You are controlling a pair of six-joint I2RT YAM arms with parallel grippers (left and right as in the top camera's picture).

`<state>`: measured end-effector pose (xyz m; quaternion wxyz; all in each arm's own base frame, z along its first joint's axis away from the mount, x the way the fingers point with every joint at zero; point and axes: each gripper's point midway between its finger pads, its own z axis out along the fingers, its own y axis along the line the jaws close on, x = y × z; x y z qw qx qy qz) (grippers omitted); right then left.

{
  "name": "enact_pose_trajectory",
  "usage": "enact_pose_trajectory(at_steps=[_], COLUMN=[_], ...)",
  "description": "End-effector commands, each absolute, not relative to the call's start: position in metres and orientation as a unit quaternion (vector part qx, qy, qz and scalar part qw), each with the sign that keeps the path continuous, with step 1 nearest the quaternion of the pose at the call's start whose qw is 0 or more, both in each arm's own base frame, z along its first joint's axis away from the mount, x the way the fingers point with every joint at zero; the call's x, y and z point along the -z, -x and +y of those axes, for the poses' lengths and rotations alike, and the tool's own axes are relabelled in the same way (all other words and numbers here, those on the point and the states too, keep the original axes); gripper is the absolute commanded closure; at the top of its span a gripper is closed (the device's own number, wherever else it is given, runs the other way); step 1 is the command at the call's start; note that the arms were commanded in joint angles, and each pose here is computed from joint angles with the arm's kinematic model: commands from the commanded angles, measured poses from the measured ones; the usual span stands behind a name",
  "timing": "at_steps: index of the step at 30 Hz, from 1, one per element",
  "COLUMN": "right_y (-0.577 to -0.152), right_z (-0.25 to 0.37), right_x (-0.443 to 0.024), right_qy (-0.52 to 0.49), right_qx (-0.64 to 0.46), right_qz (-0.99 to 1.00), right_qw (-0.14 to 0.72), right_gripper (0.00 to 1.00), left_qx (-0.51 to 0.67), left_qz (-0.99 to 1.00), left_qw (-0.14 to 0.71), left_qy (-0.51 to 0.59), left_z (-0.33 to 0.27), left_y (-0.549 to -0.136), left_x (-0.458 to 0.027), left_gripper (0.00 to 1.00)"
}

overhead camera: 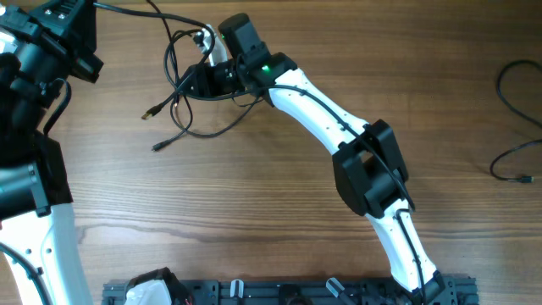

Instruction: Untangle cables

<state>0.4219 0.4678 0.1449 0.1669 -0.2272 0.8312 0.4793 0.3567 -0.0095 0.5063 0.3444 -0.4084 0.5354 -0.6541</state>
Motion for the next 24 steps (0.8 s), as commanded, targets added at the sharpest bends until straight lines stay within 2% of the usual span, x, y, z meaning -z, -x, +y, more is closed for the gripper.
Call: enact_pose_trajectory(at_steps=[1,6,13,16,17,18,24], right_y=[-0.418,-0.410,-0.406,-0.405,-0.403,-0.402,-0.385], right_z=[0.470,0.479,0.491,0.491,0.491,0.488,0.457], right_x=[-0.125,-0.095,-0.083,-0.083,-0.082,-0.081,-0.077], right_qy=[0.231,0.230,0.236,0.231,0.231,0.228,0.235], right_qx=[-0.486,-0.483,-0.489,-0.490,-0.489,-0.487,-0.479], right_qz=[0.831,0.836,0.831,0.833,0.834,0.837,0.845], right_qw=[0.143,0.119,0.120,0.115,0.111,0.104,0.037], right_gripper=[0.48,0.57,0.64,0.76,0.90,0.96,0.95], left_qx=[0.669,0.680,0.685,0.685,0.684,0.682,0.599], left_qz=[0.526,0.518,0.513,0.513,0.511,0.508,0.497], left_qw=[0.335,0.356,0.349,0.350,0.352,0.356,0.457], left_qy=[0.404,0.377,0.381,0.382,0.384,0.387,0.429], left_z=[-0.014,-0.015,-0.015,-0.015,-0.014,-0.012,0.025], left_y=[-0.349,-0.346,-0.345,-0.346,-0.346,-0.347,-0.362], left_x=[-0.517,-0.533,-0.534,-0.534,-0.534,-0.534,-0.519], left_gripper=[0.96,0.96,0.96,0.96,0.96,0.96,0.96])
